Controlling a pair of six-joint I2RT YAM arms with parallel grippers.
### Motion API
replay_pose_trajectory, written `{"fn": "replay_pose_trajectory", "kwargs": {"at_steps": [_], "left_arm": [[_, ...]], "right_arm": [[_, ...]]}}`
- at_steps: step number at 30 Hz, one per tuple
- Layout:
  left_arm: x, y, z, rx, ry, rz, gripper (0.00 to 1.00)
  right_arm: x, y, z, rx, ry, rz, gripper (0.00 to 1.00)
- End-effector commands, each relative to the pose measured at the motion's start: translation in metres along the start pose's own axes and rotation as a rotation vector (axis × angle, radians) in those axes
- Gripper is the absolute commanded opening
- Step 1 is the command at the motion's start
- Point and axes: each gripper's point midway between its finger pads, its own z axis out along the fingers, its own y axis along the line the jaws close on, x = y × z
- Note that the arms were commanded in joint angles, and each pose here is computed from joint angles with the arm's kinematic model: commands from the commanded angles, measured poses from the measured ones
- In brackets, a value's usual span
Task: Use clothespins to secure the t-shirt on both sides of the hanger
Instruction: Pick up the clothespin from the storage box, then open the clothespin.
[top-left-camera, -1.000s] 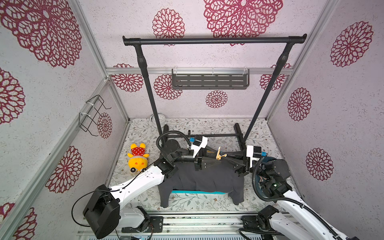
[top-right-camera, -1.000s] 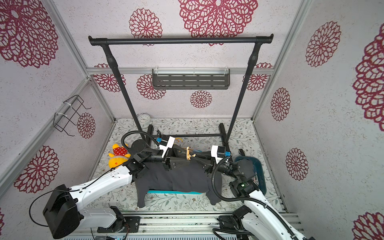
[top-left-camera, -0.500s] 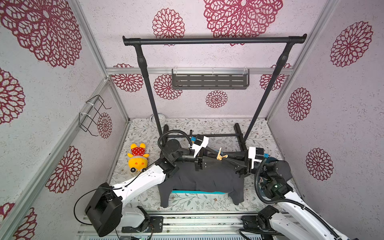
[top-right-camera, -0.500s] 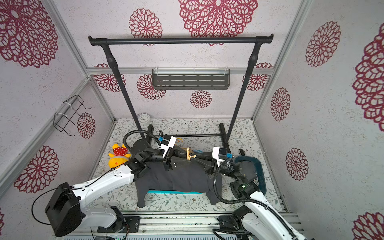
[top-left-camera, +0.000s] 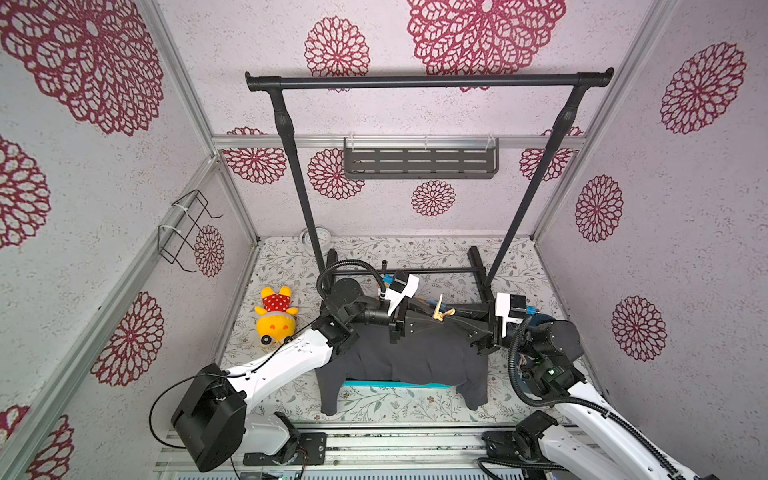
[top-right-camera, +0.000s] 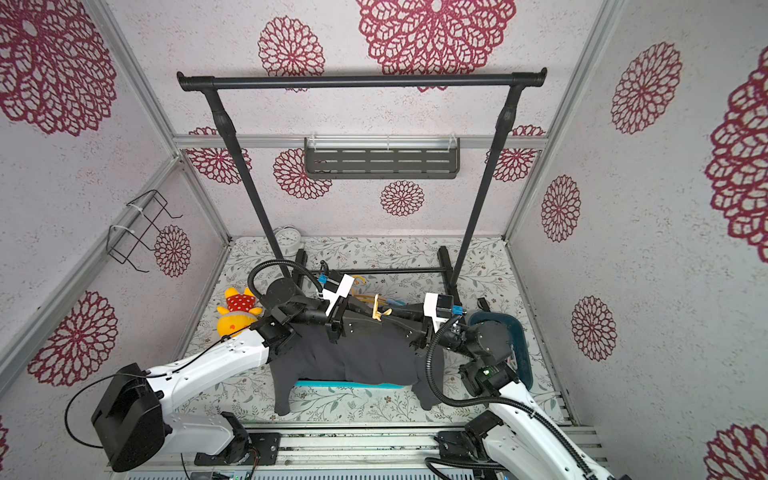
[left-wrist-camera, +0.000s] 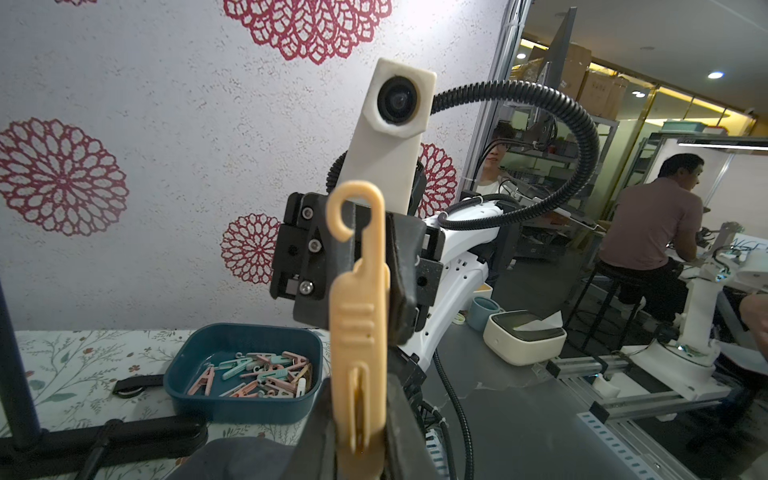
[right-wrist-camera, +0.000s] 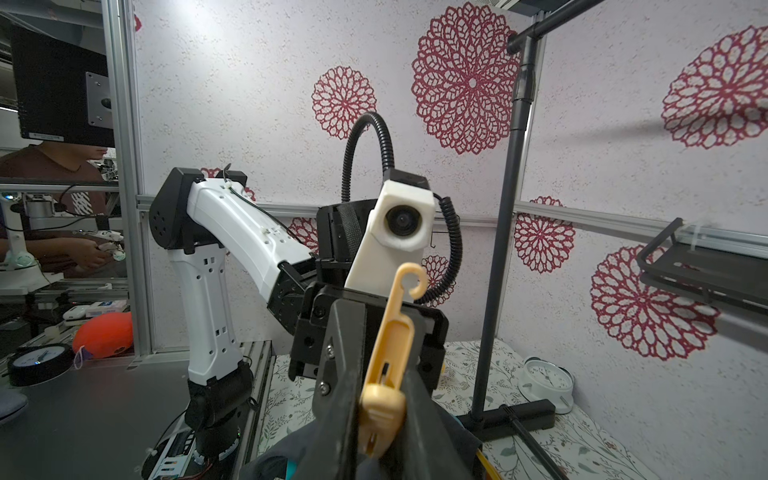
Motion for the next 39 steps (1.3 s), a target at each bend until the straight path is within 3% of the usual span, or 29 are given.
{"fn": "replay_pose_trajectory", "kwargs": {"at_steps": [1, 4, 5, 8, 9, 11, 13, 16, 19, 22, 25, 39], "left_arm": [[-0.015, -0.009, 0.001, 0.005, -0.035, 0.037, 0.07], [-0.014, -0.003, -0.001, -0.039, -0.039, 0.043, 0.02], [-0.011, 0.001, -0.002, -0.067, -0.032, 0.04, 0.0], [0.003, 0.025, -0.009, -0.221, 0.023, 0.051, 0.0], [0.007, 0.037, -0.013, -0.301, 0.046, 0.055, 0.0], [0.014, 0.058, -0.024, -0.439, 0.094, 0.074, 0.0], [0.023, 0.08, -0.038, -0.588, 0.15, 0.084, 0.0], [0.035, 0.104, -0.057, -0.75, 0.234, 0.095, 0.0], [0.045, 0.121, -0.067, -0.843, 0.321, 0.08, 0.0], [0.053, 0.126, -0.067, -0.85, 0.382, 0.076, 0.0], [0.051, 0.126, -0.06, -0.823, 0.362, 0.08, 0.0], [0.06, 0.133, -0.042, -0.792, 0.39, 0.07, 0.0]], "right_arm": [[-0.016, 0.003, 0.003, -0.008, -0.028, -0.044, 0.21], [-0.011, -0.005, 0.003, 0.035, -0.013, -0.039, 0.26], [-0.011, -0.008, 0.002, 0.053, -0.013, -0.04, 0.32], [-0.009, -0.031, -0.003, 0.201, -0.011, -0.009, 0.64], [-0.008, -0.042, -0.008, 0.277, -0.012, 0.013, 0.71], [-0.004, -0.067, -0.021, 0.444, -0.011, 0.098, 0.76], [0.003, -0.084, -0.033, 0.578, 0.024, 0.181, 0.77], [0.013, -0.091, -0.04, 0.652, 0.089, 0.269, 0.78], [0.027, -0.104, -0.053, 0.782, 0.076, 0.482, 0.71], [0.041, -0.107, -0.057, 0.834, 0.095, 0.628, 0.67], [0.051, -0.109, -0.056, 0.852, 0.112, 0.695, 0.66], [0.067, -0.125, -0.004, 0.749, 0.087, 0.805, 0.64]]}}
